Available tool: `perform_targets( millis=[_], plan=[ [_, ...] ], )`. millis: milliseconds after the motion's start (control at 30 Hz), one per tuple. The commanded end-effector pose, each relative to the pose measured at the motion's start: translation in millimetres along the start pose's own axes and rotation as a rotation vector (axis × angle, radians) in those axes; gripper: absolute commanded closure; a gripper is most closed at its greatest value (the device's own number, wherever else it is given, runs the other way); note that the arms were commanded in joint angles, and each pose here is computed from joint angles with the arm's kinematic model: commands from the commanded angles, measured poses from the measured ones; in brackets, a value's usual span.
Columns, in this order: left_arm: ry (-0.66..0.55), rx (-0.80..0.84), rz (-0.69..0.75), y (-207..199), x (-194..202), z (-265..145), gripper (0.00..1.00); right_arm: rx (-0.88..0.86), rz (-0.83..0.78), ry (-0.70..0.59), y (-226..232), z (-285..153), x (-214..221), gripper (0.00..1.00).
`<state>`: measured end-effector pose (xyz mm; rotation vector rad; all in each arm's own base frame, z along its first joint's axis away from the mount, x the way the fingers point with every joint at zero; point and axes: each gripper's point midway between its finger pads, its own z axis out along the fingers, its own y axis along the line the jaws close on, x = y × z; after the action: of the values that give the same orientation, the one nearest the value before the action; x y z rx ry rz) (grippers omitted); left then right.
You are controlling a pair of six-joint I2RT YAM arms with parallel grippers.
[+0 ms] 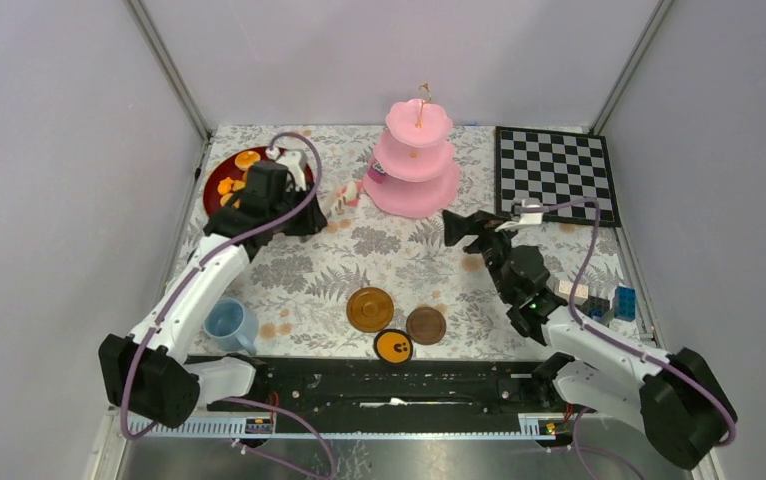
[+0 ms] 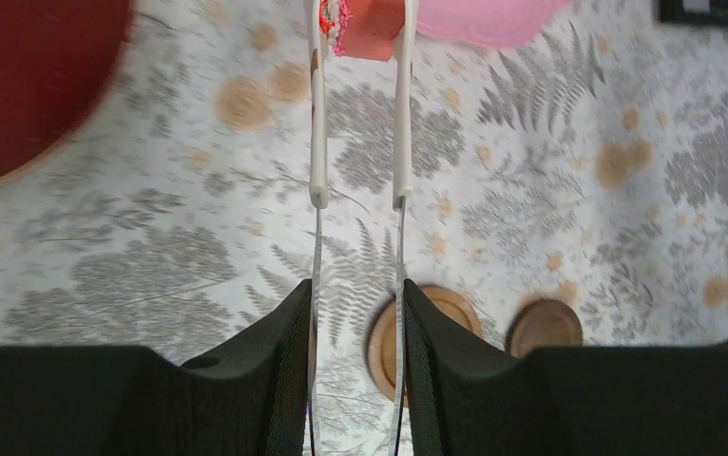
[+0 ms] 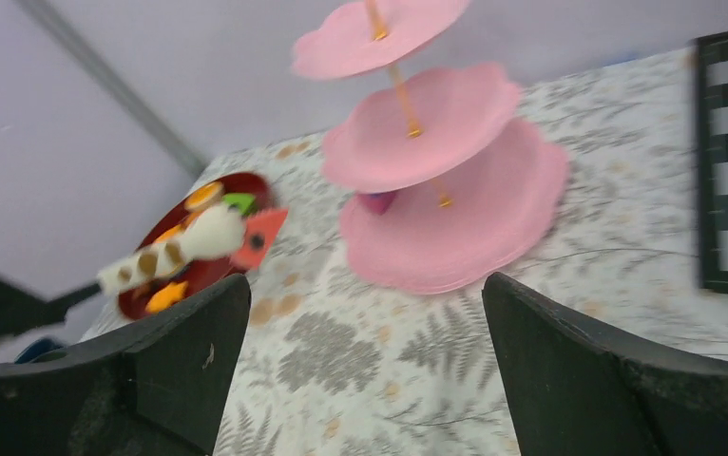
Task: Serve the afternoon tea
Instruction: Pick up the desert from the tray, then place the desert on the desert table.
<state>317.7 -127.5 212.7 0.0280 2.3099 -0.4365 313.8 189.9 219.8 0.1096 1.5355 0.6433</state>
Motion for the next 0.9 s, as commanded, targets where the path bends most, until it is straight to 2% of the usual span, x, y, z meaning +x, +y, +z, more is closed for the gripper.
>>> perform_targets(
  millis=[0,167,467,867],
  plan=[
    [-0.056,0.133,-0.017,-44,5,8,1.00,0.226,-0.127,-0.053,-54,-12,-20,0.00],
    [-0.082,0.177,-0.010,-75,5,30,1.00,0.310,-0.104,-0.069,-85,-17,-20,0.00],
    [-0.097,0.125,0.042,-95,-1,73,1.00,0.302,-0.079,-0.086,-91,-20,-15,0.00],
    [-0.148,0.191,0.066,-141,0,99,1.00,0.306,-0.058,-0.119,-97,-26,-15,0.00]
  ],
)
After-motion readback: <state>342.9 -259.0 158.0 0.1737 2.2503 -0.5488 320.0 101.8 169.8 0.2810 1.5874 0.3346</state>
